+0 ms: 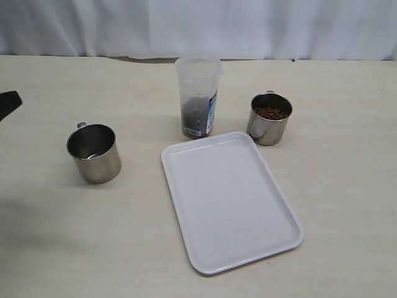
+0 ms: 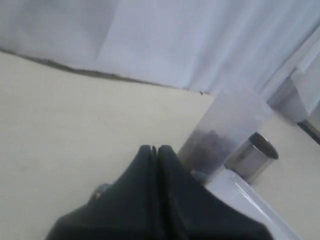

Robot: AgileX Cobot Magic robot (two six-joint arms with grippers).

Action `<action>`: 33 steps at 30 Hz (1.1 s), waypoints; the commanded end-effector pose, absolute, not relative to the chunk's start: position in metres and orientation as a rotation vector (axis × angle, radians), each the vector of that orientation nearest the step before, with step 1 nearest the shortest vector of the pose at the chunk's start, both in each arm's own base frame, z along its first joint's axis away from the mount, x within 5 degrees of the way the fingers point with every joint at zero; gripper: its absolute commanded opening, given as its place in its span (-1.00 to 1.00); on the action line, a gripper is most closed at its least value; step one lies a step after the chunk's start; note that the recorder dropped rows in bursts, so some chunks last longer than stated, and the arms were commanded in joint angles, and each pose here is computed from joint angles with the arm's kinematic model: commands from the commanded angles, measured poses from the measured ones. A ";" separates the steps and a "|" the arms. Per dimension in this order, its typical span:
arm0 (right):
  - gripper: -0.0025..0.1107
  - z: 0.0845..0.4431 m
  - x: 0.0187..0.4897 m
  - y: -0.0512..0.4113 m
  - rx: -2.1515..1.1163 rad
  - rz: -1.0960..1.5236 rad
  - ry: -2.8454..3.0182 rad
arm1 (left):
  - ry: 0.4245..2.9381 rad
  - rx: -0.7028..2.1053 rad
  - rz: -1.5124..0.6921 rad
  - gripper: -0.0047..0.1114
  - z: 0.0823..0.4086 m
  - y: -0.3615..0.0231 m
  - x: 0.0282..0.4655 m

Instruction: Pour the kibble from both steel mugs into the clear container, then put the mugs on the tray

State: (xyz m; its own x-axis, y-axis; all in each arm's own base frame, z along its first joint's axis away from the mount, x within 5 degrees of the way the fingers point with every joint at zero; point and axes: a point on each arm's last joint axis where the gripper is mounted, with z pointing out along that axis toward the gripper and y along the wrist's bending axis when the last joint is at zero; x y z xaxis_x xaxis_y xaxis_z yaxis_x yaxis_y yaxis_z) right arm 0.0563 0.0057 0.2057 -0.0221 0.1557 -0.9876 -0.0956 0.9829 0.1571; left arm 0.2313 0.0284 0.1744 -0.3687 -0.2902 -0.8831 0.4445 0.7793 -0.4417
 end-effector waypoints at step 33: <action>-0.87 0.204 0.056 0.006 0.042 0.198 1.588 | 1.514 -0.132 0.011 -0.92 0.210 0.006 0.056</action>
State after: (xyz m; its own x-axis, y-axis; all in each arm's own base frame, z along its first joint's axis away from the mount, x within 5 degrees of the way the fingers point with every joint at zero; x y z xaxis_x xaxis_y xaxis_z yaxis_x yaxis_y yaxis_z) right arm 0.0563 0.0057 0.2056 -0.0240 0.1555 -0.9875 -0.0953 0.9830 0.1571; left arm 0.0561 0.0060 0.2118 0.0653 -0.0442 -0.9969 -0.0917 0.9945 -0.0501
